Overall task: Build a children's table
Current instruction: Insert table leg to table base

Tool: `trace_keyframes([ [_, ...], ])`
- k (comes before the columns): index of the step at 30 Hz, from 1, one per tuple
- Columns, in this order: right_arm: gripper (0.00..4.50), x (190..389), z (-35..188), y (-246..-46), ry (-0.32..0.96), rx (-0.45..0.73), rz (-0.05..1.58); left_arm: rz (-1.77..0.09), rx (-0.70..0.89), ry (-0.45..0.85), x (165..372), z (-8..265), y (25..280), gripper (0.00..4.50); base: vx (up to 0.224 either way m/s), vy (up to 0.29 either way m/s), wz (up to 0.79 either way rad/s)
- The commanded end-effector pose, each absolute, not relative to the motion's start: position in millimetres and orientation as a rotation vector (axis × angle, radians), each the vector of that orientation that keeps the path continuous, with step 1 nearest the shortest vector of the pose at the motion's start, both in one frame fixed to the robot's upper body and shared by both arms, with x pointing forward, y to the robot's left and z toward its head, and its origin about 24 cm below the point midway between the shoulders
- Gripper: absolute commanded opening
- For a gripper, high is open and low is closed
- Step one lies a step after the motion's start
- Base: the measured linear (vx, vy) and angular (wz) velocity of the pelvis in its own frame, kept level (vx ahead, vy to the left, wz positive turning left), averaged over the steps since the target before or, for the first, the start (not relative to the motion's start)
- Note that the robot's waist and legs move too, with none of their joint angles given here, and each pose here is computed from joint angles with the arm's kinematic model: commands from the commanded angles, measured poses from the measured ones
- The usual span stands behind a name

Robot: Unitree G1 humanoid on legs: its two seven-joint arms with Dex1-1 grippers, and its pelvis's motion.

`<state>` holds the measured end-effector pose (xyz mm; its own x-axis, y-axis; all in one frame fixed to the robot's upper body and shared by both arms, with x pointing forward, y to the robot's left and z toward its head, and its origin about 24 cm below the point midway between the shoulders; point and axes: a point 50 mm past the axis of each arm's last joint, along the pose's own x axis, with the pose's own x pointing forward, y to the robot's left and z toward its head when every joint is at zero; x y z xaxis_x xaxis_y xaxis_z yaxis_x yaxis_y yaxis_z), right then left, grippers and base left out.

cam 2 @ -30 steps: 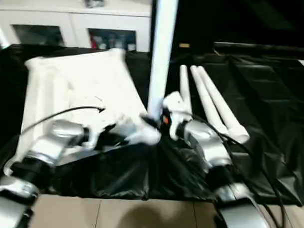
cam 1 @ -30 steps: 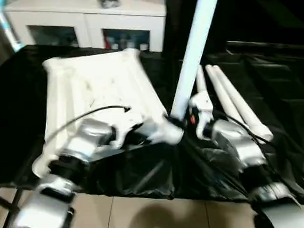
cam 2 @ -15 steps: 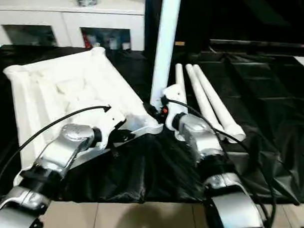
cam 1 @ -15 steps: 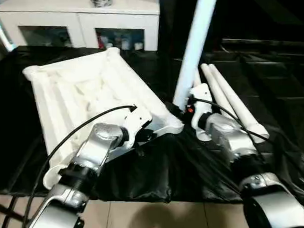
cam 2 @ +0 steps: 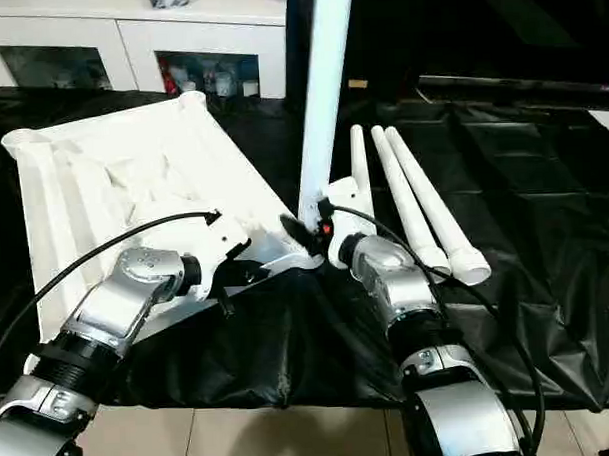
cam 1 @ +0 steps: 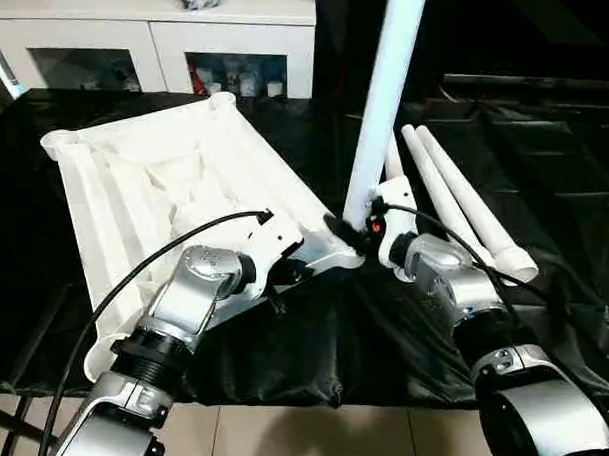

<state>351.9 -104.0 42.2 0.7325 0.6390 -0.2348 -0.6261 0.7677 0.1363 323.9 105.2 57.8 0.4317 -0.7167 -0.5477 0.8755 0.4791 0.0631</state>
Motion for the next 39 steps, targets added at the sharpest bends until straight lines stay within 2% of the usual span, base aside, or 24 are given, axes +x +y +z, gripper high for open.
trace_keyframes([
  [1, 3.52, 343.9, 32.3, -95.4, 0.33, 0.025, 0.788, -1.119, 0.365, 0.351, 325.1, 81.3, 88.4, 0.0, 0.0, 0.0, 0.0],
  [11, 3.52, 329.9, 44.0, -109.4, 0.29, -0.049, 1.078, -1.258, 0.392, 0.34, 323.5, 83.0, 106.7, 0.0, 0.0, 0.0, 0.0],
  [13, 3.52, 324.1, 42.8, -113.1, 0.303, -0.106, 1.154, -1.319, 0.415, 0.358, 320.3, 81.9, 111.9, 0.0, 0.0, 0.0, 0.0],
  [20, 3.52, 317.1, 43.4, -116.3, 0.328, -0.125, 1.276, -1.416, 0.455, 0.382, 317.0, 79.5, 116.6, 0.0, 0.0, 0.0, 0.0],
  [22, 3.19, 316.3, 44.5, -116.3, 0.33, -0.123, 1.294, -1.429, 0.461, 0.387, 317.1, 79.2, 117.6, 0.0, 0.0, 0.0, 0.0],
  [23, 3.19, 314.8, 45.7, -116.4, 0.34, -0.124, 1.322, -1.448, 0.475, 0.396, 317.6, 78.5, 119.8, 0.0, 0.0, 0.0, 0.0],
  [28, 2.86, 312.1, 45.2, -116.3, 0.355, -0.132, 1.355, -1.46, 0.485, 0.409, 318.7, 77.5, 122.1, 0.0, 0.0, 0.0, 0.0],
  [36, 2.8, 305.8, 37.5, -110.0, 0.367, -0.079, 1.345, -1.396, 0.433, 0.416, 322.8, 73.6, 120.9, 0.0, 0.0, 0.0, 0.0],
  [37, 2.8, 307.0, 36.5, -109.0, 0.365, -0.074, 1.319, -1.377, 0.423, 0.412, 324.1, 73.6, 119.9, 0.0, 0.0, 0.0, 0.0],
  [39, 2.8, 316.7, 28.6, -101.3, 0.348, -0.05, 1.106, -1.222, 0.35, 0.389, 334.6, 74.3, 111.1, 0.0, 0.0, 0.0, 0.0],
])
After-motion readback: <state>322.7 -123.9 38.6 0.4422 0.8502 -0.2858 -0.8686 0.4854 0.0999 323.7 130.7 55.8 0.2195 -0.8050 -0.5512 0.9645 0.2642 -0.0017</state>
